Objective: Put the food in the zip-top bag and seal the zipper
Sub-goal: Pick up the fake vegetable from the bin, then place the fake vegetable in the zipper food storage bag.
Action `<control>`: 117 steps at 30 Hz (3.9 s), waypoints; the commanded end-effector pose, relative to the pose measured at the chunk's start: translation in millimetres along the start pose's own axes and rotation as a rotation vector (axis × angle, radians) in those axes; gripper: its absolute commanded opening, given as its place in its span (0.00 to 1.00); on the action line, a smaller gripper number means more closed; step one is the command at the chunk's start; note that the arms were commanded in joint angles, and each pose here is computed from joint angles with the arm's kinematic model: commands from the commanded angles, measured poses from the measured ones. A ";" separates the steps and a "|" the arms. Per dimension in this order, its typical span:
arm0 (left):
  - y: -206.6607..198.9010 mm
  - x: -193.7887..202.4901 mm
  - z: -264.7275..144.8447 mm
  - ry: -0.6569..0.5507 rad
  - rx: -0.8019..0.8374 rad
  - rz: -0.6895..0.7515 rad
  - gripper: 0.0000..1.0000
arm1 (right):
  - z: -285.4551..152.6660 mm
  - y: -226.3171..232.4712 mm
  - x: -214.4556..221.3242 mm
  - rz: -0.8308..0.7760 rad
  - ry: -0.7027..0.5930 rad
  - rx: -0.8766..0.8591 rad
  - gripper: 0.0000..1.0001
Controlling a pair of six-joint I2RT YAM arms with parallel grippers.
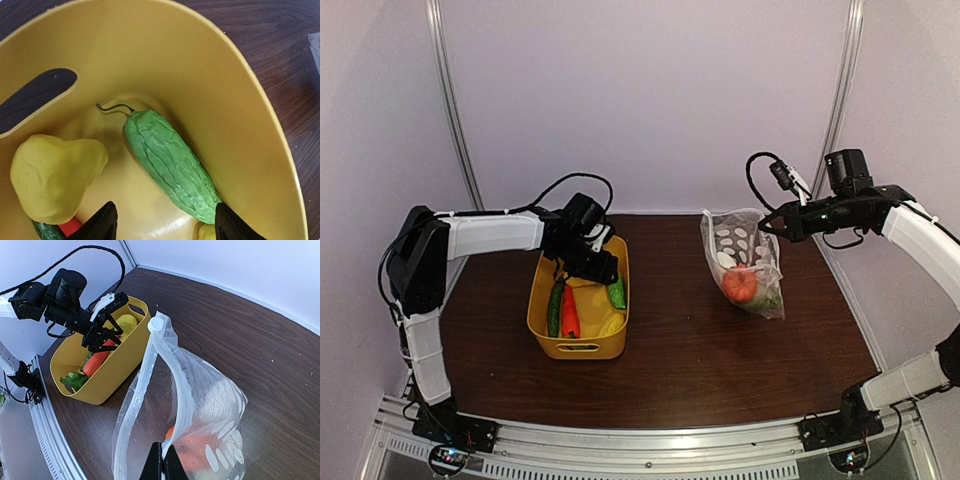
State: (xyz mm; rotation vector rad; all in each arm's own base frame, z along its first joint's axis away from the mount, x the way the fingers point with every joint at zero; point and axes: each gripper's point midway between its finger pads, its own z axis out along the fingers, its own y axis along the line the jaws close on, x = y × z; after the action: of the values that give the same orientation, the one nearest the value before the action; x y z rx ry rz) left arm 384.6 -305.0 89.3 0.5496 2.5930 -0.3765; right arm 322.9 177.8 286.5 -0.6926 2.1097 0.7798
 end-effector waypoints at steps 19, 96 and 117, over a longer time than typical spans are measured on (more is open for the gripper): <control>-12.6 28.3 52.3 0.097 0.116 -0.125 0.63 | -10.1 0.2 -2.7 -0.032 -0.031 0.027 0.00; -289.2 -133.1 -158.0 -0.821 0.832 0.208 0.00 | -3.1 10.7 -12.3 0.039 -0.035 -0.073 0.00; -287.3 -117.7 -91.8 -0.662 0.641 0.048 0.00 | -1.5 14.2 -27.6 0.064 -0.059 -0.113 0.00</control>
State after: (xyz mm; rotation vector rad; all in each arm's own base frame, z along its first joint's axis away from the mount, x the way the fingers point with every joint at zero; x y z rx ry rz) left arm 308.4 -564.2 276.7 0.6635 1.6863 -1.1671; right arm 319.5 193.5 301.7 -0.6575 2.0933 0.9663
